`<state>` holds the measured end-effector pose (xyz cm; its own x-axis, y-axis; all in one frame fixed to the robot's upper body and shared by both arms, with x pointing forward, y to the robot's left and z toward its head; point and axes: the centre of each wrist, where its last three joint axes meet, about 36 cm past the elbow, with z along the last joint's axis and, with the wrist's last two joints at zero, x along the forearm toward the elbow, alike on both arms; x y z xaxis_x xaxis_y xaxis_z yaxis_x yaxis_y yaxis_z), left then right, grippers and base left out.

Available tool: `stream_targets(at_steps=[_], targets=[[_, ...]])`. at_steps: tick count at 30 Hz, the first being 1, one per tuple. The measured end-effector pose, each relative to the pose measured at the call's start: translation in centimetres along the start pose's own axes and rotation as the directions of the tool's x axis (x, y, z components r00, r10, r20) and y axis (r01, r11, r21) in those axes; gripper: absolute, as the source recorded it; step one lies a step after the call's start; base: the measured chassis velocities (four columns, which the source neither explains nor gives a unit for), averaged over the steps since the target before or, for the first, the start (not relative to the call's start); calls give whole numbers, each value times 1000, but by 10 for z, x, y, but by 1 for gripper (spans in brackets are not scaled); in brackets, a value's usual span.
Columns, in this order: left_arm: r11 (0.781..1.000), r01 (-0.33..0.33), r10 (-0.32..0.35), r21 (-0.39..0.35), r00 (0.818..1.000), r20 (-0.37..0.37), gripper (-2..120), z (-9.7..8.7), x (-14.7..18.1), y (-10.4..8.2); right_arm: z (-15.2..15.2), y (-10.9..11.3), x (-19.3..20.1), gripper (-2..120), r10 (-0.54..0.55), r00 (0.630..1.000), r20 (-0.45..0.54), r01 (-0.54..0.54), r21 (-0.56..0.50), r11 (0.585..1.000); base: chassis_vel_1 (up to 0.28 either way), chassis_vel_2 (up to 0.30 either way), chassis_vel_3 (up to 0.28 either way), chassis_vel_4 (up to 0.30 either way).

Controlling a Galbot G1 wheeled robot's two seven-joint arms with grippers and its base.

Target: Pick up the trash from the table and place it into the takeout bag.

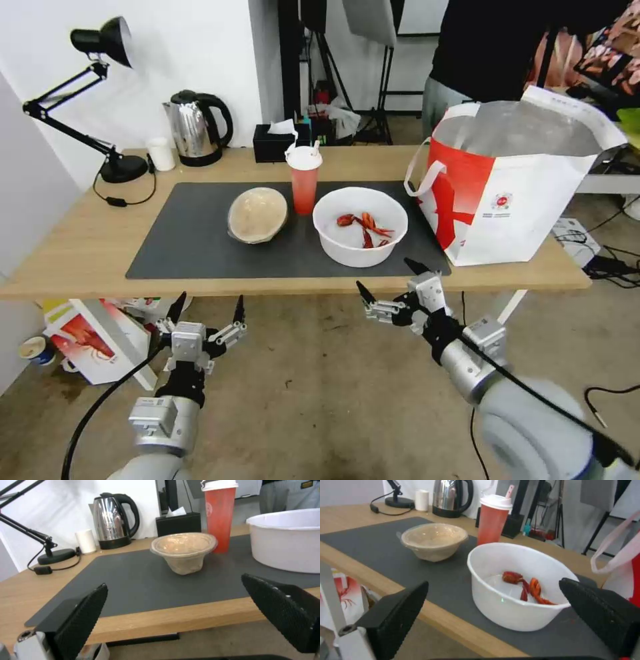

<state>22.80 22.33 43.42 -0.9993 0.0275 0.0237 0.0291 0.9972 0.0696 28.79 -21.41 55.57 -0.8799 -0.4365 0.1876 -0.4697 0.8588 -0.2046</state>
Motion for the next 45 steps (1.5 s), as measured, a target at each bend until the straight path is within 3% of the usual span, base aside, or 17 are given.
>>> stream_targets(at_steps=[16,24,30,37,39,40,42,45], targets=[[1000,0,0,0,1000,0,100,0,0,0,-15,-14,-4,100,-12,996,90,8,48,999,0,0,0,0],[1000,0,0,0,1000,0,100,0,0,0,-26,-54,-41,100,-159,966,206,143,93,985,0,0,0,0],[1000,0,0,0,1000,0,100,0,0,0,-46,-79,-60,100,-236,945,228,213,122,969,0,0,0,0],[1000,0,0,0,1000,0,100,0,0,0,-80,-118,-86,100,-333,933,136,312,154,938,0,0,0,0],[1000,0,0,0,1000,0,100,0,0,0,-96,-130,-94,100,-374,926,46,365,135,921,0,0,0,0],[1000,0,0,0,1000,0,100,0,0,0,-96,-130,-94,100,-374,926,46,365,135,921,0,0,0,0],[1000,0,0,0,1000,0,100,0,0,0,-113,-136,-103,100,-415,907,-70,420,90,903,0,0,0,0],[1000,0,0,0,1000,0,100,0,0,0,-117,-139,-112,100,-441,890,-111,450,78,889,0,0,0,0]])
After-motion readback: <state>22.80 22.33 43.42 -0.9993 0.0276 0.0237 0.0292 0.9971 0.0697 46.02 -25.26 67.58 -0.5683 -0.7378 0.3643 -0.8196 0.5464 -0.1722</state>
